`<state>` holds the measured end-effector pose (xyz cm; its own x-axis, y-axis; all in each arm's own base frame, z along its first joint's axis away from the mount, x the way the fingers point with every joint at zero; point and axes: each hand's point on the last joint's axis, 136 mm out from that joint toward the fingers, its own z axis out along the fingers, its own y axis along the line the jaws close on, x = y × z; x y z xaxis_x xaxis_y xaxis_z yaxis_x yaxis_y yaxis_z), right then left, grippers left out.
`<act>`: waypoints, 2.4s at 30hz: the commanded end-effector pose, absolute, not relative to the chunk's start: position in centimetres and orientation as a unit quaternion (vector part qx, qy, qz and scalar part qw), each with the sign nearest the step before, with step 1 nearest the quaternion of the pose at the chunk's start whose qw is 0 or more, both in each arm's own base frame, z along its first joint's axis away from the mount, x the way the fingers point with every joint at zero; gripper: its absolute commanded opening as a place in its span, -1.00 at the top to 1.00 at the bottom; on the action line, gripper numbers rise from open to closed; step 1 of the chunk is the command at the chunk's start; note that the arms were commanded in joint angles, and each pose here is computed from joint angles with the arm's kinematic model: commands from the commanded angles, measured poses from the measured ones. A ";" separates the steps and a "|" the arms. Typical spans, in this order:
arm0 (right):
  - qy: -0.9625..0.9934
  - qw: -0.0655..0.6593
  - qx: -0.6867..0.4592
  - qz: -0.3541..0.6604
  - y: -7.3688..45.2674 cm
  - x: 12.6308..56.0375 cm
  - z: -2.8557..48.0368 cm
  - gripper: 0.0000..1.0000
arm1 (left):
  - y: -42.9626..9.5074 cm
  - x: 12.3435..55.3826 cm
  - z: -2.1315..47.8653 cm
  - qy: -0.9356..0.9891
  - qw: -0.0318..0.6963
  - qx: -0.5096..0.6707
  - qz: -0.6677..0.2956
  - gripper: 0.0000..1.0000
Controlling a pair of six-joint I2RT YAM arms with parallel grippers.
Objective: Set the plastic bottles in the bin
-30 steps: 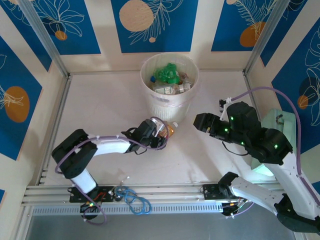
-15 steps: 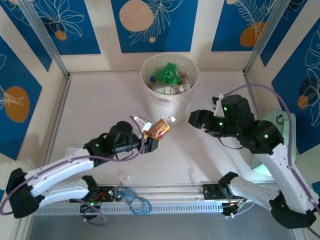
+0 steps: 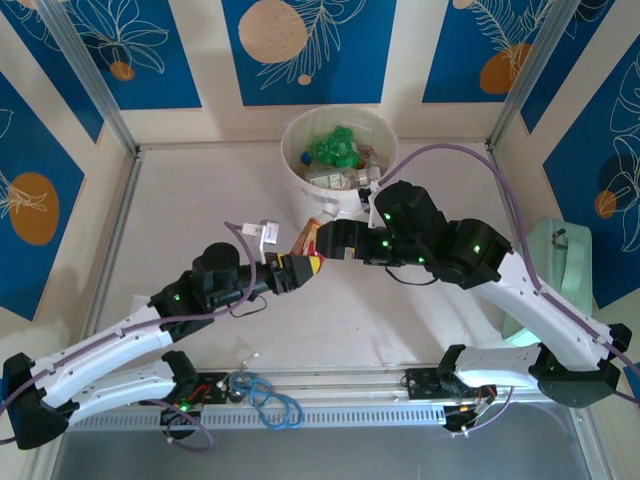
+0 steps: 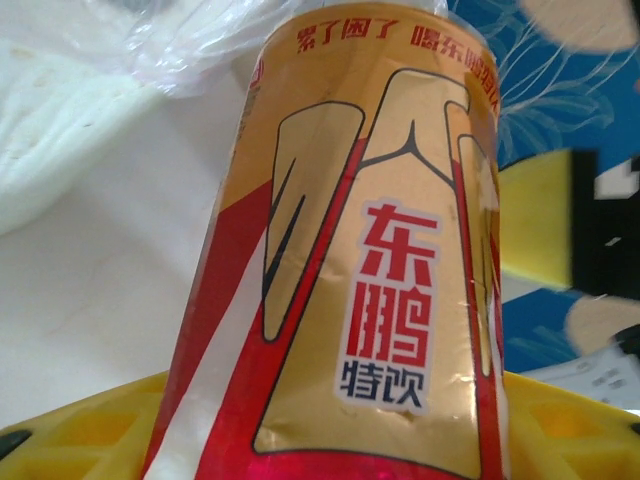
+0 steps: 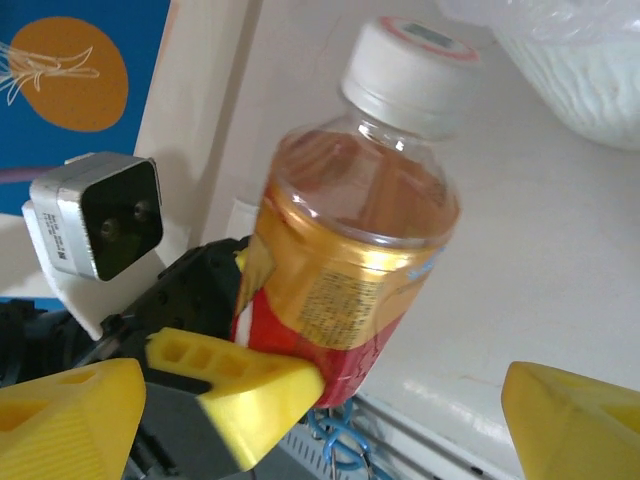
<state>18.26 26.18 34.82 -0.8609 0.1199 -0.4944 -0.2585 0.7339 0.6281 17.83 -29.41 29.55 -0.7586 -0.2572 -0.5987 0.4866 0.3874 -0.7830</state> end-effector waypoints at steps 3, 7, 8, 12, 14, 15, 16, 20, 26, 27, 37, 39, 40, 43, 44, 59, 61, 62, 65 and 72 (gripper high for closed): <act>0.880 0.296 -0.018 0.371 25.7 19.6 37.2 -0.84 | -30.0 17.5 32.7 0.689 0.313 0.014 -0.653 -0.18; 0.880 0.293 -0.033 0.373 26.9 20.1 37.3 -0.81 | -30.3 17.4 33.3 0.678 0.304 0.011 -0.669 -0.18; 0.882 0.291 -0.029 0.370 26.9 20.4 37.2 -0.80 | -30.3 17.3 33.6 0.672 0.302 0.009 -0.677 -0.18; 0.884 0.284 -0.023 0.371 27.3 21.4 37.0 -0.79 | -30.2 17.1 35.2 0.645 0.301 0.003 -0.703 -0.18; 0.883 0.280 -0.029 0.375 27.9 21.6 37.1 -0.79 | -30.1 17.1 35.7 0.638 0.301 0.001 -0.708 -0.18; 0.882 0.277 -0.033 0.379 28.2 21.6 37.1 -0.79 | -30.1 17.1 35.9 0.636 0.301 0.001 -0.711 -0.19; 0.881 0.274 -0.038 0.383 28.6 21.6 37.2 -0.78 | -30.1 17.1 36.0 0.634 0.301 0.000 -0.712 -0.19; 0.878 0.267 -0.045 0.395 29.4 21.6 37.3 -0.69 | -30.4 17.0 36.7 0.626 0.299 0.006 -0.720 -0.20; 0.872 0.265 -0.049 0.409 29.9 21.9 37.7 -0.58 | -30.7 16.9 37.5 0.615 0.298 0.013 -0.730 -0.23; 0.871 0.265 -0.049 0.411 30.0 21.9 37.8 -0.57 | -30.8 16.9 37.6 0.615 0.297 0.015 -0.730 -0.23; 0.860 0.273 -0.055 0.428 30.1 22.2 38.9 -0.23 | -30.8 17.3 38.7 0.616 0.314 0.018 -0.722 -0.46; 0.859 0.276 -0.053 0.428 29.9 22.4 39.2 -0.18 | -31.0 17.4 38.8 0.623 0.319 0.024 -0.714 -0.57; 0.858 0.278 -0.053 0.429 29.9 22.4 39.3 -0.16 | -31.1 17.5 38.8 0.627 0.321 0.027 -0.709 -0.69; 0.854 0.289 -0.051 0.431 29.5 22.8 40.0 -0.12 | -31.1 17.8 38.3 0.647 0.325 0.028 -0.690 -1.00; 0.851 0.294 -0.050 0.432 29.2 22.9 40.4 -0.11 | -31.1 17.9 38.1 0.654 0.328 0.029 -0.682 -1.00; 0.864 0.402 -0.020 0.303 21.5 31.2 44.4 -0.04 | -22.8 20.2 34.7 0.806 0.432 0.032 -0.404 -1.00; 0.872 0.420 -0.030 0.249 20.7 33.1 44.1 -0.04 | -20.5 20.6 34.0 0.826 0.444 0.021 -0.347 -1.00; 0.875 0.426 -0.035 0.229 20.6 34.0 44.0 -0.03 | -19.5 20.8 33.5 0.835 0.447 0.017 -0.321 -1.00; 0.877 0.445 -0.047 0.177 20.3 36.7 43.7 -0.02 | -18.0 20.8 32.0 0.853 0.443 0.019 -0.275 -1.00; 0.876 0.471 -0.079 0.064 19.5 41.2 43.2 -0.02 | -16.7 20.7 29.5 0.876 0.428 0.031 -0.222 -1.00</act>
<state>40.74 21.87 42.66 -0.5857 0.0326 -0.8099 -0.2309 0.9511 0.2053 20.74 -18.47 31.29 -0.6263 -0.2072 -0.7515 0.2750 0.8433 -0.4617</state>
